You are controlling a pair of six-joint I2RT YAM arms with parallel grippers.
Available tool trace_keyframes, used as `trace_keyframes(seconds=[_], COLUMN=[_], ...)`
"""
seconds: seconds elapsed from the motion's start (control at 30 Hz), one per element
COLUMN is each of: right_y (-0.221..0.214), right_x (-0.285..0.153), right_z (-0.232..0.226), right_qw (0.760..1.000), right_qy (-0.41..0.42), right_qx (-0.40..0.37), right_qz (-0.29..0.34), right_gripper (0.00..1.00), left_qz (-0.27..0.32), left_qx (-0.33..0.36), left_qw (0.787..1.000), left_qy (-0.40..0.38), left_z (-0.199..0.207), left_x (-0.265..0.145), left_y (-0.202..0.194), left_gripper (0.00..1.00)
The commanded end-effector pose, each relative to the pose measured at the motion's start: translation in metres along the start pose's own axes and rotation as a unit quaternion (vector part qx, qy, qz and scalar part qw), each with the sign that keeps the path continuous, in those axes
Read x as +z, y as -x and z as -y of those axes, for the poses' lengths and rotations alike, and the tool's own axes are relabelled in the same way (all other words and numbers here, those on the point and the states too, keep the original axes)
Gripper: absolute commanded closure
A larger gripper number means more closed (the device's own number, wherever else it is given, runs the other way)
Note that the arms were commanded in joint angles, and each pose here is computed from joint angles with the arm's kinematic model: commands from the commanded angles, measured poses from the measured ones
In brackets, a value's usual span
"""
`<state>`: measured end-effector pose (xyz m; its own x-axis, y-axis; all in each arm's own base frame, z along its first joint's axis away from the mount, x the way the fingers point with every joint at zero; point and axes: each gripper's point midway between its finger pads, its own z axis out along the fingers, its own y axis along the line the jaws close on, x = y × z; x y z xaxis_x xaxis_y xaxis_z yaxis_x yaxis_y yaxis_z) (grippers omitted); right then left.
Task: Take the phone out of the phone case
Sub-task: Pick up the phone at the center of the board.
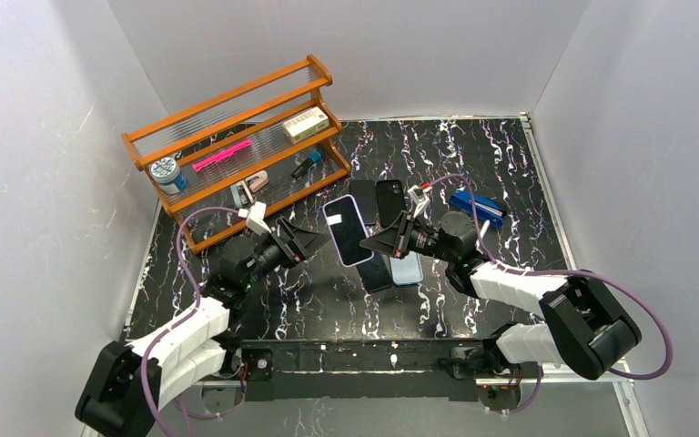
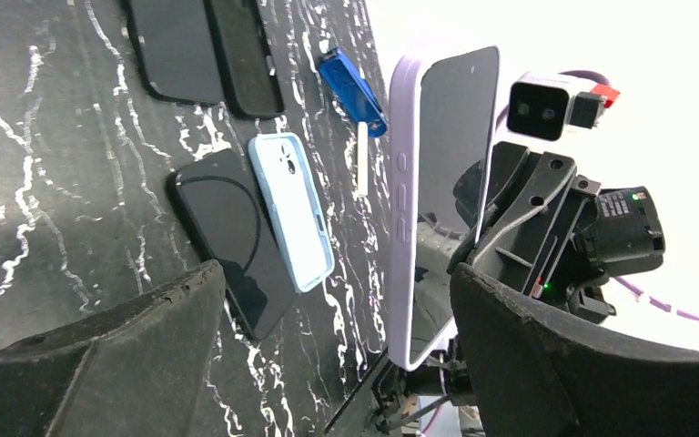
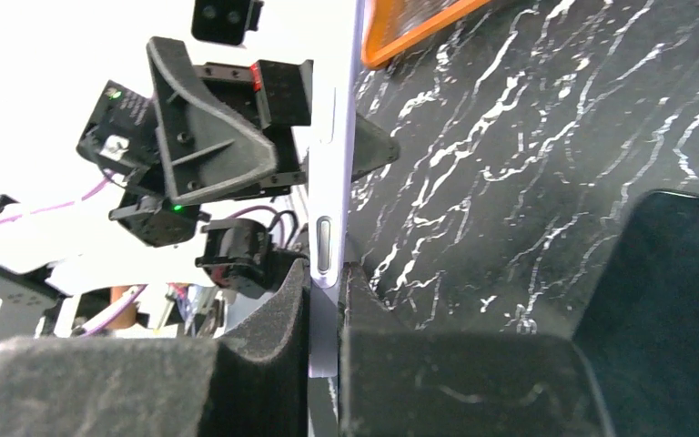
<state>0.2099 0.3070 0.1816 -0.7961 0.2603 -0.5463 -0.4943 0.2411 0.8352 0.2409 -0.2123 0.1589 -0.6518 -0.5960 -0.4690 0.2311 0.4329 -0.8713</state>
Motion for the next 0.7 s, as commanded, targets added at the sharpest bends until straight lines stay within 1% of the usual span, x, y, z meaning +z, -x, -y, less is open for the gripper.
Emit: trace_keyframes(seconds=[0.0, 0.2, 0.37, 0.5, 0.67], right_y=[0.017, 0.013, 0.010, 0.010, 0.011], right_x=[-0.006, -0.007, -0.006, -0.005, -0.002], right_z=[-0.057, -0.072, -0.079, -0.083, -0.089], right_qw=[0.993, 0.988, 0.984, 0.982, 0.978], right_qy=[0.111, 0.151, 0.173, 0.182, 0.196], right_qx=[-0.039, -0.037, -0.041, -0.044, -0.053], right_qz=[0.014, -0.010, -0.031, -0.040, -0.053], right_gripper=[0.99, 0.99, 0.99, 0.99, 0.99], left_qz=[-0.010, -0.020, -0.016, -0.023, -0.025], left_qx=[0.026, 0.027, 0.025, 0.022, 0.017], left_qw=[0.996, 0.992, 0.989, 0.986, 0.984], left_qy=[-0.085, -0.120, -0.143, -0.166, -0.177], left_z=[0.044, 0.061, 0.076, 0.090, 0.096], left_x=[0.002, 0.001, 0.002, 0.001, 0.000], left_y=[0.008, 0.007, 0.013, 0.015, 0.014], left_gripper=[0.11, 0.17, 0.27, 0.39, 0.59])
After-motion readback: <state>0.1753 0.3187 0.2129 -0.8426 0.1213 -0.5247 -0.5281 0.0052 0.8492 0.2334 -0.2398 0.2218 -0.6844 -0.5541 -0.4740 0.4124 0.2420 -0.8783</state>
